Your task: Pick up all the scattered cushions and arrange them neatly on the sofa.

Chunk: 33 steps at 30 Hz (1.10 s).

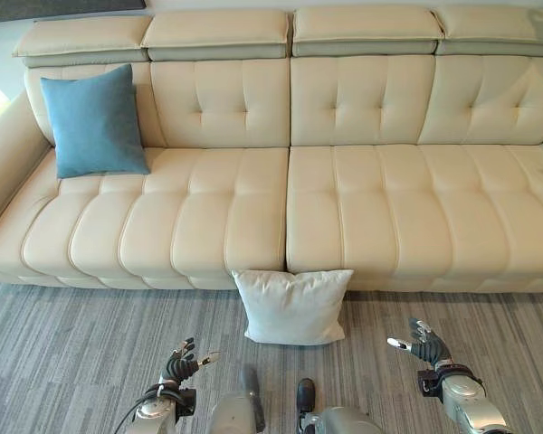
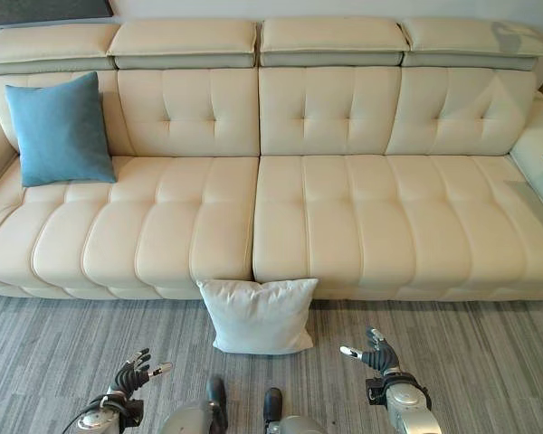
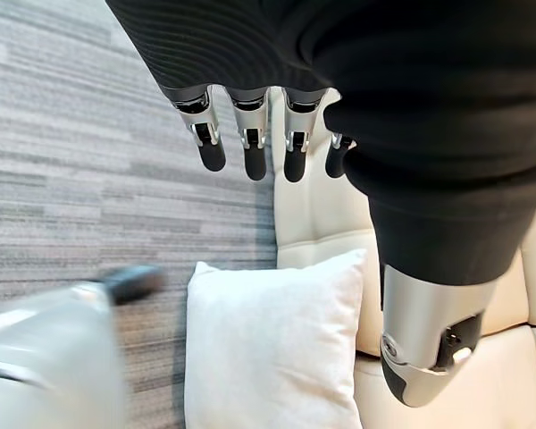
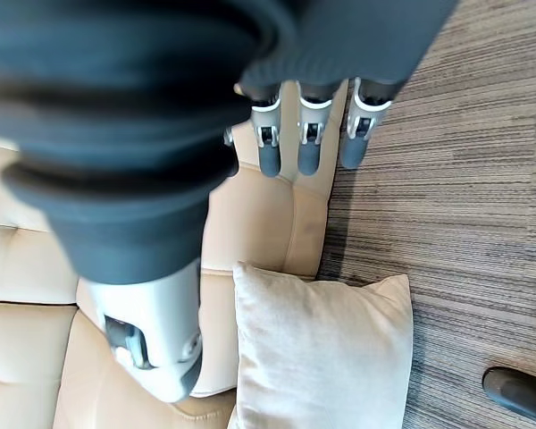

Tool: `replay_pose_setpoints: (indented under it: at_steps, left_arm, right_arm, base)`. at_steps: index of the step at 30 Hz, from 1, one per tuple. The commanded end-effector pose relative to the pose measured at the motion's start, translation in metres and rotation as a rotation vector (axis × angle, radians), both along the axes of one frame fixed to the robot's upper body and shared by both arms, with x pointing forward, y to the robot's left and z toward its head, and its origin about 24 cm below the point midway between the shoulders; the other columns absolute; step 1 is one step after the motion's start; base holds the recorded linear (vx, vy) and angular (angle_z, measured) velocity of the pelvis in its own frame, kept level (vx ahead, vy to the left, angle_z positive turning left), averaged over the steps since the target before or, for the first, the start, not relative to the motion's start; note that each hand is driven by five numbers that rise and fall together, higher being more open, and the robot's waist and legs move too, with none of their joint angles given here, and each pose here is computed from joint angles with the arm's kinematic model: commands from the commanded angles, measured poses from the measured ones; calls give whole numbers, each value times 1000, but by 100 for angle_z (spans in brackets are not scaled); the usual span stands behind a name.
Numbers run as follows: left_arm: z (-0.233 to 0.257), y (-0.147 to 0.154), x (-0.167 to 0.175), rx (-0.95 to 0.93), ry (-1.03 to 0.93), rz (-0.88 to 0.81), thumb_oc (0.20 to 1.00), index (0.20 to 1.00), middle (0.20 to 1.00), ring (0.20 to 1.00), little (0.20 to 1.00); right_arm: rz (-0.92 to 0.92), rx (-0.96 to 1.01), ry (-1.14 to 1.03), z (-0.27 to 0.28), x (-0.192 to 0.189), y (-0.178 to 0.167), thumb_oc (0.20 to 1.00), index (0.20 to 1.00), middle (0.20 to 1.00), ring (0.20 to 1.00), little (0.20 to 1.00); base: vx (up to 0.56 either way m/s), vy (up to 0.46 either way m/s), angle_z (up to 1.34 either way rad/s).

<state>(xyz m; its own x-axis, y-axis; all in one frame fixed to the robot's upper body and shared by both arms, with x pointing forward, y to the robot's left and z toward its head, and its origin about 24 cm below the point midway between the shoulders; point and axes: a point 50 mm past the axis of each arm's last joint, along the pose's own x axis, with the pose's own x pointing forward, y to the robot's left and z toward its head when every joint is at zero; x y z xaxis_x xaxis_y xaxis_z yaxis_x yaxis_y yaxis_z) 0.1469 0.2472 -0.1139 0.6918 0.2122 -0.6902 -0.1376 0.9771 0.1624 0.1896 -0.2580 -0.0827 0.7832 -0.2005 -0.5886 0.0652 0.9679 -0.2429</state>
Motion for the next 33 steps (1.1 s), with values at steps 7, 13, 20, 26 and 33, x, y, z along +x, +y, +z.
replay_pose_setpoints:
  at_steps: [7,13,20,26,33]
  left_arm:
    - [10,21,-3,79,-24,-5,1000,1000,1000,1000,1000]
    - [16,33,2,113,-46,27,1000,1000,1000,1000,1000]
    - [23,40,8,133,-81,43,1000,1000,1000,1000,1000]
    - [44,42,46,139,-209,73,1000,1000,1000,1000,1000]
    - [93,45,111,139,-450,163,1000,1000,1000,1000,1000]
  right_arm:
    - [64,-52,-73,15,12,1,1000,1000,1000,1000,1000]
    - [82,-33,-118,21,24,10,1000,1000,1000,1000,1000]
    - [92,-116,-113,26,26,-3,1000,1000,1000,1000,1000]
    - [75,-212,-176,47,49,-20,1000,1000,1000,1000,1000]
    - [-68,-252,-373,102,104,-40,1000,1000,1000,1000,1000]
  base:
    - [79,166,-29]
    - [33,22,-14]
    - [54,-117,23]
    - [-137,-140,33]
    - [-165,-81,15]
